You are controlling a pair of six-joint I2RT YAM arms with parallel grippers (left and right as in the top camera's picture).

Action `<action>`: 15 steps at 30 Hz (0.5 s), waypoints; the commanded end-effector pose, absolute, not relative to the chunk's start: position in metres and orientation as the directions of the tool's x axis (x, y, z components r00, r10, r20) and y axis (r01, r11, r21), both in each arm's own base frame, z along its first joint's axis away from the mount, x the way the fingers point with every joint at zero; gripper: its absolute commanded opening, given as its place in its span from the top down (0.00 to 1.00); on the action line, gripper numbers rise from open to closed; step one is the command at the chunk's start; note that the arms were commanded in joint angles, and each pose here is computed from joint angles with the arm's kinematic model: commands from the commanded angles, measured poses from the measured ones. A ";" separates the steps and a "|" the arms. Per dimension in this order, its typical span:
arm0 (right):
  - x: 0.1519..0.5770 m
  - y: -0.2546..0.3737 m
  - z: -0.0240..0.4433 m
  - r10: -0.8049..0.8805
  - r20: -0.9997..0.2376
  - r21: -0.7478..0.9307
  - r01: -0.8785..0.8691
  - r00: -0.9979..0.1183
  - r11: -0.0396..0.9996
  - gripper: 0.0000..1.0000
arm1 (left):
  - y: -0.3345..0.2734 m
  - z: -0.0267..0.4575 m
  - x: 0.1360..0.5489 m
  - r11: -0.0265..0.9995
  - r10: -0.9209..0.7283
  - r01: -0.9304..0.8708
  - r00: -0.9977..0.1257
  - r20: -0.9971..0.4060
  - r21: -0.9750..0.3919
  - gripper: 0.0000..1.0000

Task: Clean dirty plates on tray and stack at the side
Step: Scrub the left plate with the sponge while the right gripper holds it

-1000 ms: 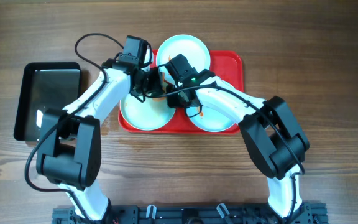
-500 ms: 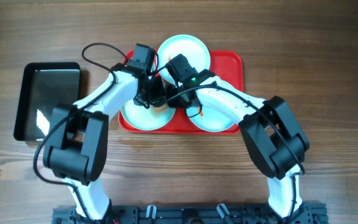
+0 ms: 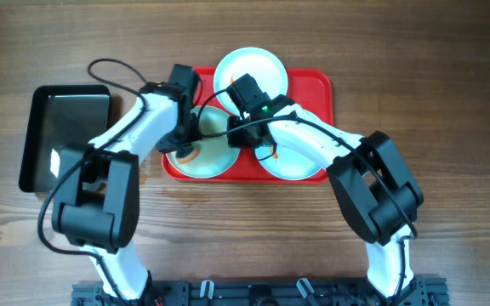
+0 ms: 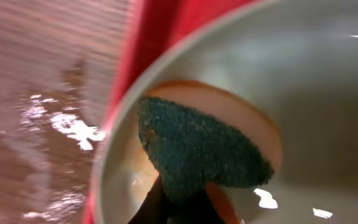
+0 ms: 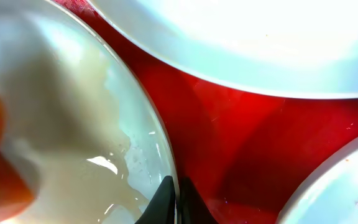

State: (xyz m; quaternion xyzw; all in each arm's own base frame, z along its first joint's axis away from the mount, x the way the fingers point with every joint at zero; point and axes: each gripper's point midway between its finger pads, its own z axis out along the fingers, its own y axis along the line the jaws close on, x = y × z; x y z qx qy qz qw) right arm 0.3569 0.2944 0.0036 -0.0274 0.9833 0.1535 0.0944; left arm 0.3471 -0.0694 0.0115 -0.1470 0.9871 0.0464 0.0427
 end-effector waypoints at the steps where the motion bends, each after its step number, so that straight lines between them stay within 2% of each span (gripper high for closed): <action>1: 0.348 0.289 -0.013 -0.034 -0.156 0.262 -0.075 -0.987 0.962 0.96 | -0.074 0.032 0.347 0.955 -0.293 -0.297 -0.948 -0.123 0.013 0.96; 7: 0.348 0.289 -0.013 -0.034 -0.158 0.263 -0.075 -0.987 0.962 0.96 | -0.116 0.048 0.344 0.958 -0.257 -0.240 -0.962 -0.098 -0.158 0.96; 15: 0.349 0.290 -0.013 -0.033 -0.160 0.264 -0.075 -0.987 0.962 0.96 | -0.157 0.025 0.344 0.932 -0.240 -0.202 -0.966 -0.093 -0.302 0.96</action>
